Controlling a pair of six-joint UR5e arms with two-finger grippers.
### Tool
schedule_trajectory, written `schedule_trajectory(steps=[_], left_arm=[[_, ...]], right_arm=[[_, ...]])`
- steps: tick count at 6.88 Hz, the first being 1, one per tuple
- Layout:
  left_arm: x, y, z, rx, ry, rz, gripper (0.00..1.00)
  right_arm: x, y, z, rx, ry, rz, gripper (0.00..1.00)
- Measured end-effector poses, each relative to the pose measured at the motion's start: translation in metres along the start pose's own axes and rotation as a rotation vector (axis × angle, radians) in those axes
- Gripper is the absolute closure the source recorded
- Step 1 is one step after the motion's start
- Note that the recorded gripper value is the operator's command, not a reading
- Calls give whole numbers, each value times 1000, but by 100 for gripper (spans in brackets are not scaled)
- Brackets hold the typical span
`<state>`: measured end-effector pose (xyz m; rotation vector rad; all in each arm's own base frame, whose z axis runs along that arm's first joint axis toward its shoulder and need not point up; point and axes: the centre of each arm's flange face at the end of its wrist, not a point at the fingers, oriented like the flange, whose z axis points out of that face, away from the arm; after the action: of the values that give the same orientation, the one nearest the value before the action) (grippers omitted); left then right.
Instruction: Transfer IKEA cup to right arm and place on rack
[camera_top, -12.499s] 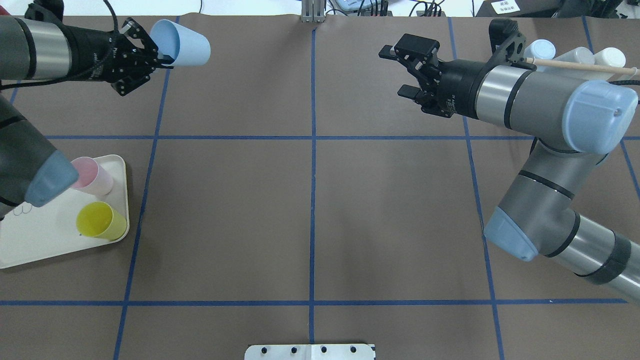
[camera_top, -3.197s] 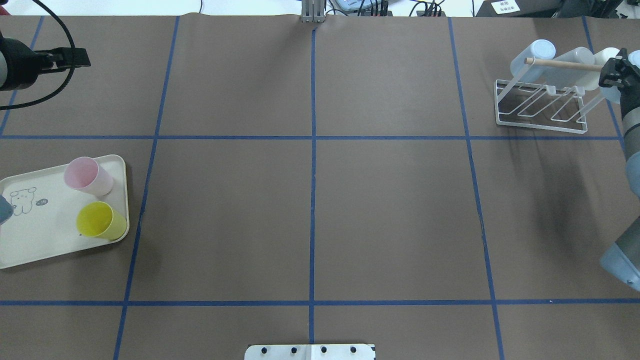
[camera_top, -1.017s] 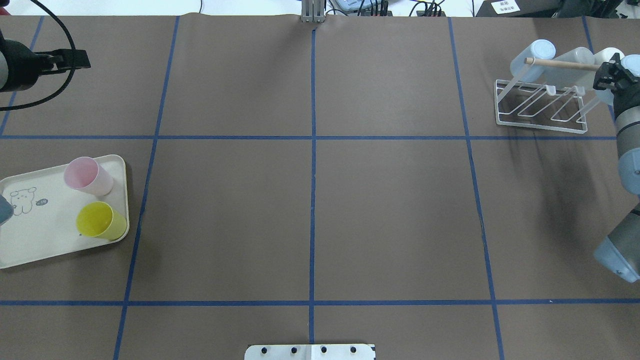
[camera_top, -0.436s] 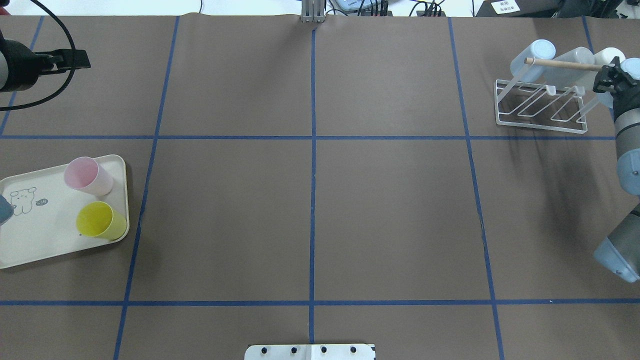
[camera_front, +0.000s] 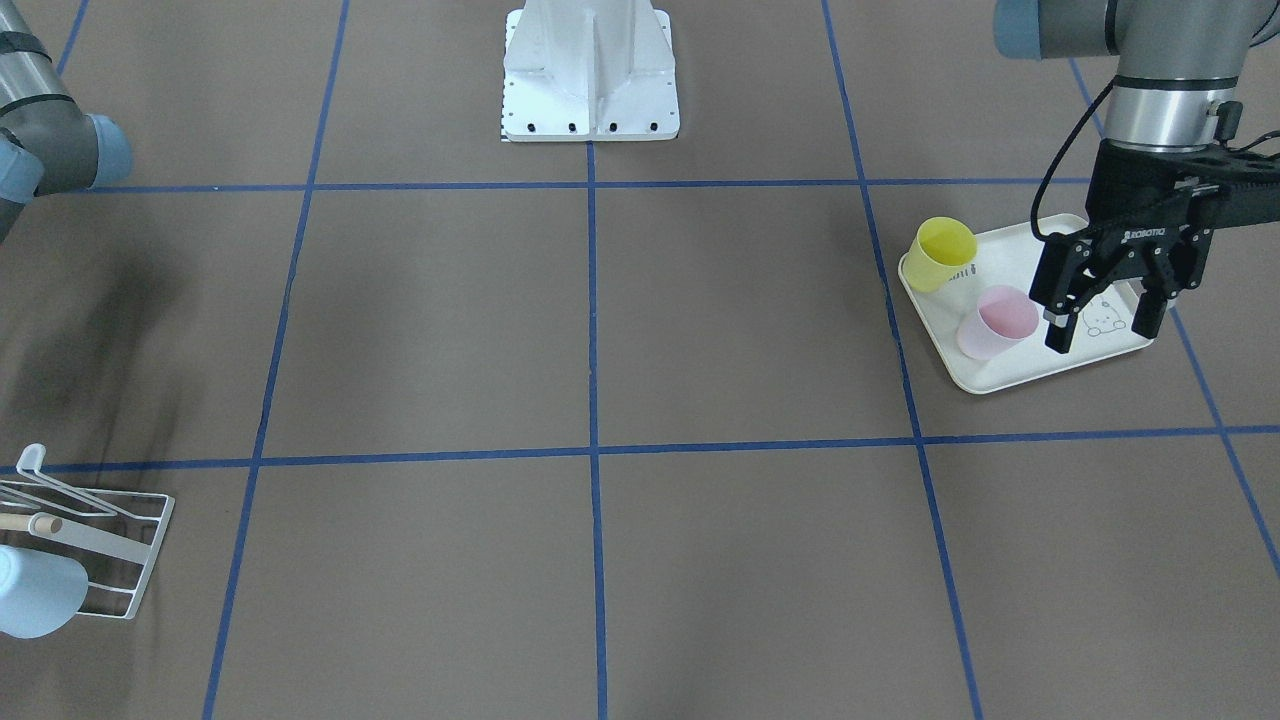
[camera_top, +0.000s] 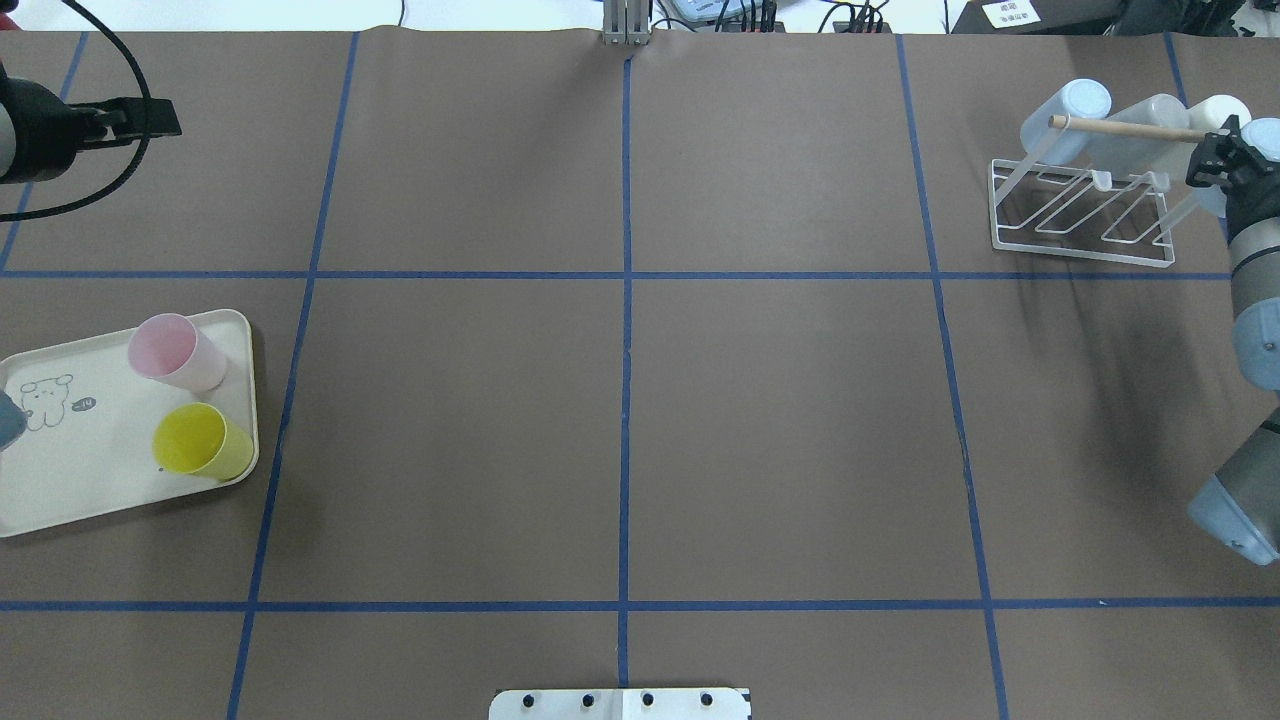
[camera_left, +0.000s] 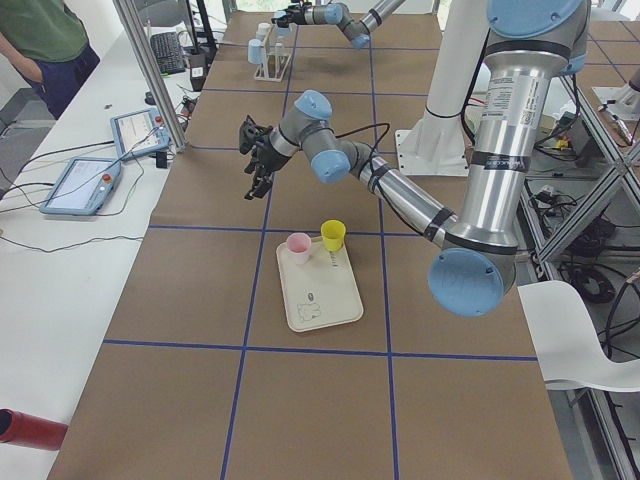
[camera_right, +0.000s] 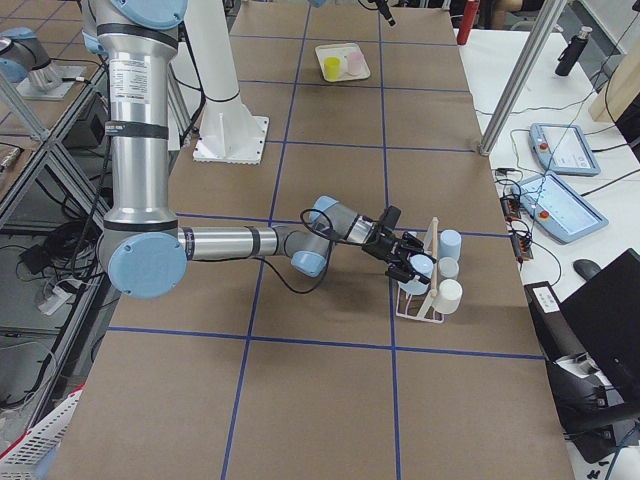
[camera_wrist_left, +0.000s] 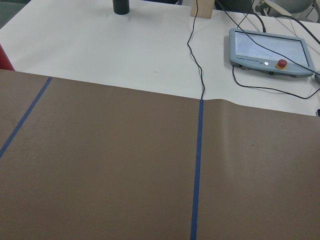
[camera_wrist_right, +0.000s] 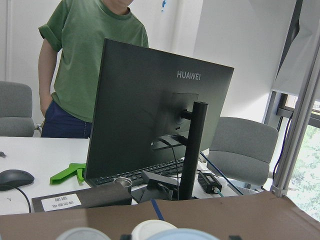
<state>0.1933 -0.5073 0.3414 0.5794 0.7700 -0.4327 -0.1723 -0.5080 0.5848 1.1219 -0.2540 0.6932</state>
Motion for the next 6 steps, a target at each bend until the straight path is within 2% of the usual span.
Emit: schedule_trajectory(steps=[1, 2, 3, 6], left_arm=[[0, 0, 0, 0, 1, -2, 0], [0, 0, -1, 1, 1, -3, 0], [1, 0, -1, 1, 2, -5, 0], [1, 0, -1, 1, 2, -7, 0]], right_arm=[[1, 1, 0, -1, 1, -2, 39], [2, 3, 2, -3, 5, -5, 14], [5, 7, 4, -7, 12, -11, 1], [8, 14, 8, -11, 20, -17, 1]])
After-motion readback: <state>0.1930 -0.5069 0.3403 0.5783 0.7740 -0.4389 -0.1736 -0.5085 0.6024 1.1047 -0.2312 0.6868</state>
